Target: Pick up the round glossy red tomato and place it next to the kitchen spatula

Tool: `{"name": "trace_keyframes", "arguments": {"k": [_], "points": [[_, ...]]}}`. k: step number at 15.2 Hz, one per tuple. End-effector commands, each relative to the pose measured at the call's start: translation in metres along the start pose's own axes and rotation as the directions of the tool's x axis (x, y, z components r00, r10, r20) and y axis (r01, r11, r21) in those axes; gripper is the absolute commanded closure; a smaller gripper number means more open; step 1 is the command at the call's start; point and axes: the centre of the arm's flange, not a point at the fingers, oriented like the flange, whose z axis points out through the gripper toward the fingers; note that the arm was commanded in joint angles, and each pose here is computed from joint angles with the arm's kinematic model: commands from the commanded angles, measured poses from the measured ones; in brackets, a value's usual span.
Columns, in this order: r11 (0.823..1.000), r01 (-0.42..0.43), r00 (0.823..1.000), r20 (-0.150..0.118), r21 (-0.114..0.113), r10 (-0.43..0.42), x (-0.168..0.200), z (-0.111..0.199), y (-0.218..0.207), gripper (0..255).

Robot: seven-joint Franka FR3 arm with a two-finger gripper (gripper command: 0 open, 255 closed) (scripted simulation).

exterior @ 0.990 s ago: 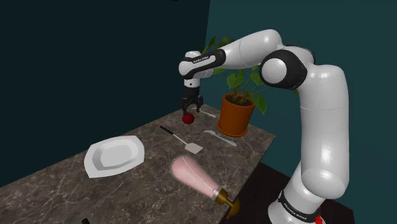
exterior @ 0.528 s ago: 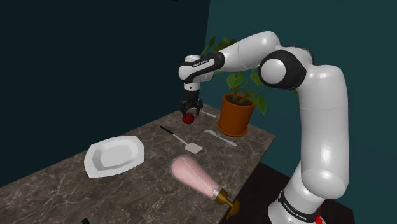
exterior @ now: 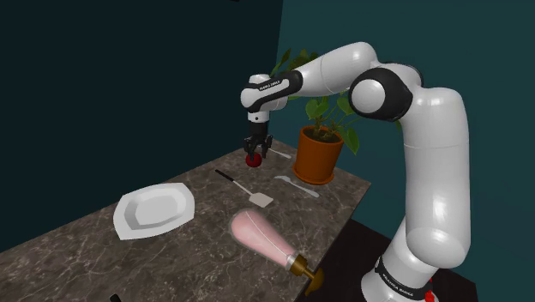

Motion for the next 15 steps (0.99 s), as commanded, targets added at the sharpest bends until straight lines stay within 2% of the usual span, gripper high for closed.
{"name": "trace_keyframes", "arguments": {"k": [1, 5, 15], "points": [[1.000, 0.000, 1.000, 0.000, 0.000, 0.000, 0.000, 0.000, 0.000, 255], [1.000, 0.000, 1.000, 0.000, 0.000, 0.000, 0.000, 0.000, 0.000, 255], [1.000, 0.000, 1.000, 0.000, 0.000, 0.000, -0.010, -0.052, -0.003, 255]]}}
